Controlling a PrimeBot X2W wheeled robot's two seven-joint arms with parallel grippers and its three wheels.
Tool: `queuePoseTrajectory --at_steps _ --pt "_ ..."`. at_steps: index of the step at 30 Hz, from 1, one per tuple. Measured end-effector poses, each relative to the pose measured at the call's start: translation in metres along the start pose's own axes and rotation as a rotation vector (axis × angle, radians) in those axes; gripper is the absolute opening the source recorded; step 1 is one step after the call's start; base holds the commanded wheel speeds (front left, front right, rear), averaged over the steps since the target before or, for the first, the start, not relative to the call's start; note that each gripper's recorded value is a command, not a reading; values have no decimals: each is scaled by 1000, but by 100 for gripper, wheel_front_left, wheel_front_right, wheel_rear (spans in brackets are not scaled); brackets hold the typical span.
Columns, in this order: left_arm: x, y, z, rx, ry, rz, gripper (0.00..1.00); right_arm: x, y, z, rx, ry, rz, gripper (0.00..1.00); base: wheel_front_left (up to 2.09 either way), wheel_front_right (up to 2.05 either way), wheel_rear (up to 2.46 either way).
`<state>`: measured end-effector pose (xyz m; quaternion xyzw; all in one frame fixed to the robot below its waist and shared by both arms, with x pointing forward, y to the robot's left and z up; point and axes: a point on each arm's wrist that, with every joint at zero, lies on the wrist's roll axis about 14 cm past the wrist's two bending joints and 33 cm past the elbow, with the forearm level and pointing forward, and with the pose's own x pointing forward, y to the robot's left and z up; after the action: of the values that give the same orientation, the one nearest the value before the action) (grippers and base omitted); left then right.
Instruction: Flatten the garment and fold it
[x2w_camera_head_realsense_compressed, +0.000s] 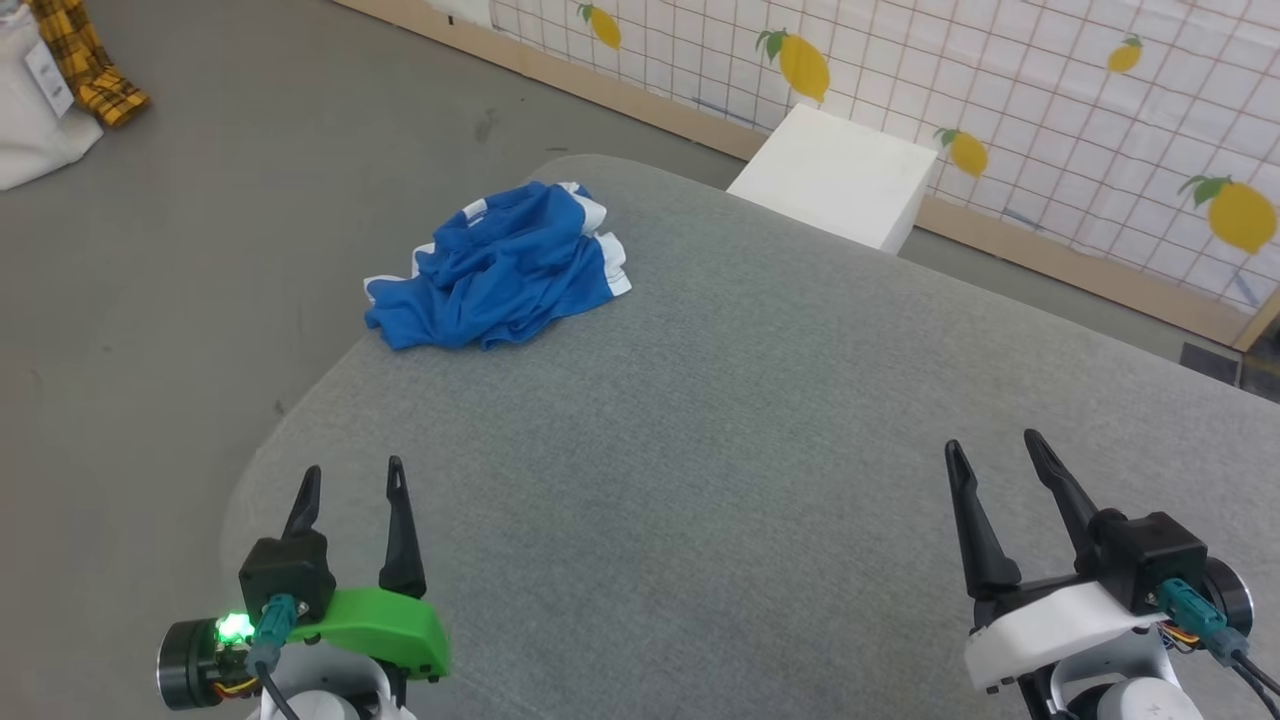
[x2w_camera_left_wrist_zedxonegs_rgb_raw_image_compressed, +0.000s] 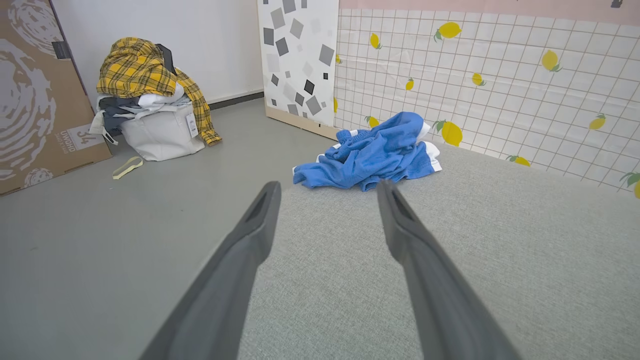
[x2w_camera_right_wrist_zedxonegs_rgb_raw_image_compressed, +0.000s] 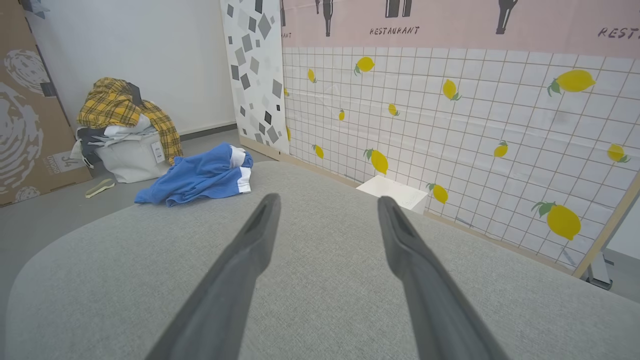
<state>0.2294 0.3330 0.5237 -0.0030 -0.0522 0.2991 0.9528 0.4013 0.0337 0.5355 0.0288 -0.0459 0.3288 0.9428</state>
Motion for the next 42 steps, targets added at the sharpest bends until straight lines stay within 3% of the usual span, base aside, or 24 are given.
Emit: queuePoseTrajectory --at_steps 24,33,37,42 --pt "-19 37 -8 7 14 130 100 20 29 -10 37 1 92 100 0 0 0" --pt "-17 36 -10 10 22 128 100 23 26 -7 48 -12 85 100 0 0 0" --pt "-8 31 -11 -8 33 116 100 25 20 -11 59 -9 73 100 0 0 0" --pt "40 24 14 -30 8 89 100 35 14 -11 55 -15 68 100 0 0 0"
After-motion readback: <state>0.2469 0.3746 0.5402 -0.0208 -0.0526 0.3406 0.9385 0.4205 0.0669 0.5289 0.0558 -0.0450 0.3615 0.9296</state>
